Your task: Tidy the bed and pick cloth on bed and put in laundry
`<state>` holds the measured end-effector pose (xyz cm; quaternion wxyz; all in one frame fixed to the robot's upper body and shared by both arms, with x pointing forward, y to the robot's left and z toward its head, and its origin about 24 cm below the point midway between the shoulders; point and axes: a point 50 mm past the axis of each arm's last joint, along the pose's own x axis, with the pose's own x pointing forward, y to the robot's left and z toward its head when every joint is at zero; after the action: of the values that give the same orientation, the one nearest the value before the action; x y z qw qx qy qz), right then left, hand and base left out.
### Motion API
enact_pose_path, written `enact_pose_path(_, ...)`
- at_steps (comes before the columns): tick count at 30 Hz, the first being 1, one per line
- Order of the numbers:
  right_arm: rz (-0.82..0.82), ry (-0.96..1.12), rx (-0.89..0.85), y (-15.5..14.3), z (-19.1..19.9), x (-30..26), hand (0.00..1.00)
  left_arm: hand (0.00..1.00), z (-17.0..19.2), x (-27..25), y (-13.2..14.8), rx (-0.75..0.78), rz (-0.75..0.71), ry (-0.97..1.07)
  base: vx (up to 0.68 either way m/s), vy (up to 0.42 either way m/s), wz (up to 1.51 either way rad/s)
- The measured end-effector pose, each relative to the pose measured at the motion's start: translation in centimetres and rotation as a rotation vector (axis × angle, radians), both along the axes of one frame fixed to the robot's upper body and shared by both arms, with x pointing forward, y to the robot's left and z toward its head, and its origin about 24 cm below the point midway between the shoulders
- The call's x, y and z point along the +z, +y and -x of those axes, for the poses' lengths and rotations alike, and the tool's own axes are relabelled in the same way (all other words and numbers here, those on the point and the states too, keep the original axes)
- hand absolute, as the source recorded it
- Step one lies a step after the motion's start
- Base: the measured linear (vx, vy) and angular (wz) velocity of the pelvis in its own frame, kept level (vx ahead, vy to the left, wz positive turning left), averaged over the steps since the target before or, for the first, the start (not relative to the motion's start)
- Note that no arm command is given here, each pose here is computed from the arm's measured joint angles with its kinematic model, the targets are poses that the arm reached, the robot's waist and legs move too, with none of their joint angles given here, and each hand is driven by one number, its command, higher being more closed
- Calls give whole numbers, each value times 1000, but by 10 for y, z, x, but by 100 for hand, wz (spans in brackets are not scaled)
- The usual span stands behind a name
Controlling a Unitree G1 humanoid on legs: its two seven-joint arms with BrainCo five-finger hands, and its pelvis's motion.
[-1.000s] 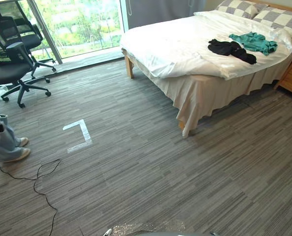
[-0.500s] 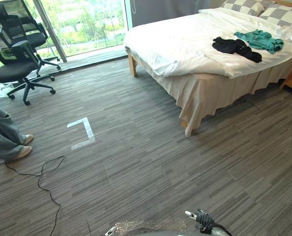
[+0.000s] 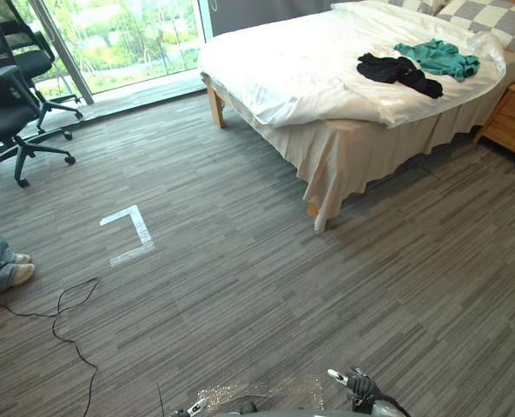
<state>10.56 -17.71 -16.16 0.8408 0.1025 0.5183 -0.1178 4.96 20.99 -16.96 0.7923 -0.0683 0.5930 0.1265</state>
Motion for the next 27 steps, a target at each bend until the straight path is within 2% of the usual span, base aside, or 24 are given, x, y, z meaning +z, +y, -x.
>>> enact_pose_path(7,-7,-53,7,2,-17,6,0,0,-14,2,1,-9,4,-32,-4,2,-31)
enact_pose_path(11,-54,-59,-47,9,-17,5,0,0,-21,7,18,23,-30,-43,-71,-19,-75)
enact_pose_path(16,-47,-91,-166,-13,-18,8,0,0,-39,7,8,-22,-20,-67,55,-162,-41)
enact_pose_path(21,-45,-93,-191,-16,-7,8,0,0,-42,8,12,53,-21,-93,309,-286,-27)
enact_pose_path(23,-22,-128,-194,-28,-12,12,0,0,-52,7,-8,57,30,-130,560,-419,16)
enact_pose_path(25,-6,-120,-175,-27,-12,12,0,0,-63,9,-21,104,66,-191,650,-459,-36)
enact_pose_path(27,11,-120,-161,-28,-11,11,0,0,-67,11,-27,131,99,-224,660,-404,-55)
